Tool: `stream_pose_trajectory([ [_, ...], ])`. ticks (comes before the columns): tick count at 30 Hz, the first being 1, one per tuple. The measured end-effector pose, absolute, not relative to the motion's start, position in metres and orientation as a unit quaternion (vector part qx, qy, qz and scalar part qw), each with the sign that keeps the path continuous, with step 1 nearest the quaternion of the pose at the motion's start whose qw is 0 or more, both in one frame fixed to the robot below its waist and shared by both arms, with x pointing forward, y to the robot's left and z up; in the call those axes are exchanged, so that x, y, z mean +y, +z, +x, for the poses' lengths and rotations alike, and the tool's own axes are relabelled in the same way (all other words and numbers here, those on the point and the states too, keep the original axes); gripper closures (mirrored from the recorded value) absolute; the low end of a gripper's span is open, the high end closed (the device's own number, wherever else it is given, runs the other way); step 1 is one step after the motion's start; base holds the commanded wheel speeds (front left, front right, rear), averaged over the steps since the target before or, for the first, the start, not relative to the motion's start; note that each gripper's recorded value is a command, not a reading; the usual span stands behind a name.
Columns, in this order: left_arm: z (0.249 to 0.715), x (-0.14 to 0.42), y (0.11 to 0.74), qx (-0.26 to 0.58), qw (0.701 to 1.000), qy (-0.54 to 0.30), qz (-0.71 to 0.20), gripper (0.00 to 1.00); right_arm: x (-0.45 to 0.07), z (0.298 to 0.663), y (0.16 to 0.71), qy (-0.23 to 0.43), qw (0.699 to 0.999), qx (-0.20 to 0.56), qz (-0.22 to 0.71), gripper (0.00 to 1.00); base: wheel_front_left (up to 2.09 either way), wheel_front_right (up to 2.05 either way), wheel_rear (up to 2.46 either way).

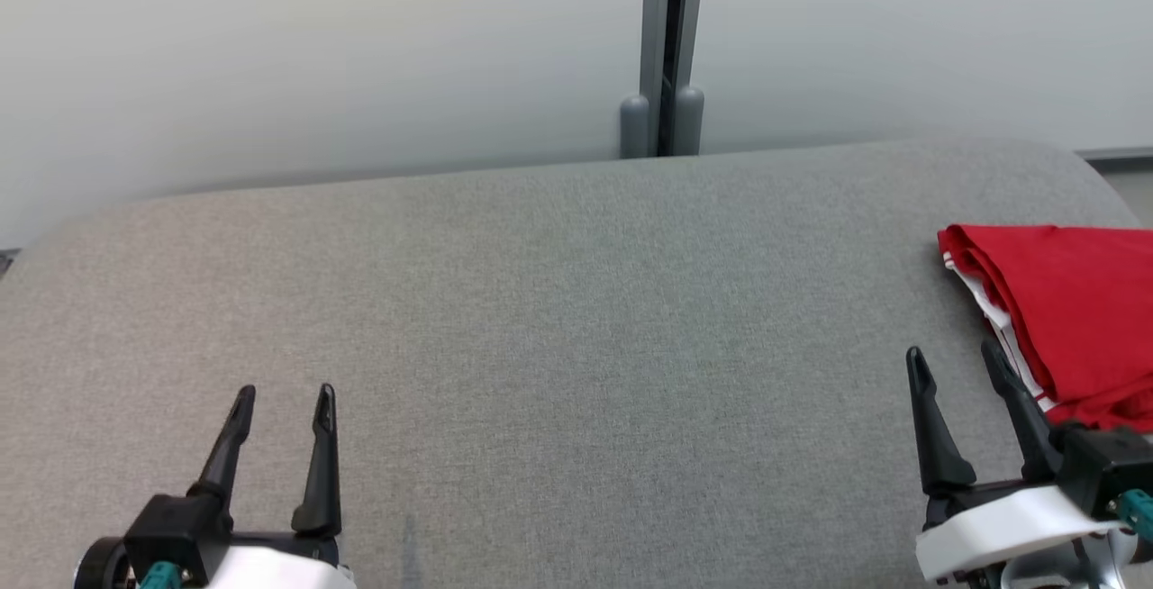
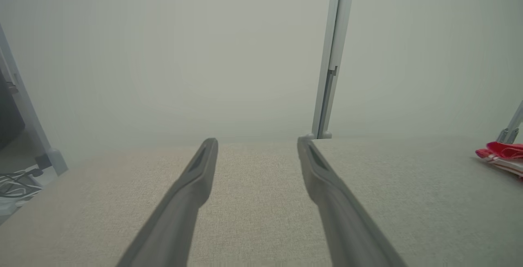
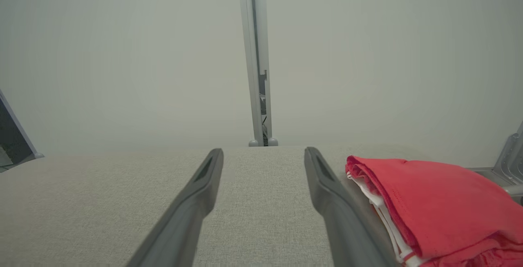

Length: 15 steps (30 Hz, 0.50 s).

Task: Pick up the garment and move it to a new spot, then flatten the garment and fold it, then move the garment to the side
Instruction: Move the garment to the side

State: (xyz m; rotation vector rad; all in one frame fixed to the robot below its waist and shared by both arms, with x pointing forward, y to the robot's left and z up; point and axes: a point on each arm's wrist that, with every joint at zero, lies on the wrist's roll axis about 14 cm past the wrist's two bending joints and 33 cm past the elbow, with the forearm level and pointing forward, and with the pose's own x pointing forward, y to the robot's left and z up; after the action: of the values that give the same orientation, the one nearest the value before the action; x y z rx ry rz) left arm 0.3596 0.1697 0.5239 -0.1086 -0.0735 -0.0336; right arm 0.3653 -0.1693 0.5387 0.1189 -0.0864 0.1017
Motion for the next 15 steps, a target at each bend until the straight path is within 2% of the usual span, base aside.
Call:
stream_pose_trajectory([
  [15,0.339,0.178,0.518,-0.023,0.998,-0.004,-0.051,0.00,-0.171,0.349,0.533,0.049,0.997,-0.033,0.058,0.00,0.00,0.00,0.00],
])
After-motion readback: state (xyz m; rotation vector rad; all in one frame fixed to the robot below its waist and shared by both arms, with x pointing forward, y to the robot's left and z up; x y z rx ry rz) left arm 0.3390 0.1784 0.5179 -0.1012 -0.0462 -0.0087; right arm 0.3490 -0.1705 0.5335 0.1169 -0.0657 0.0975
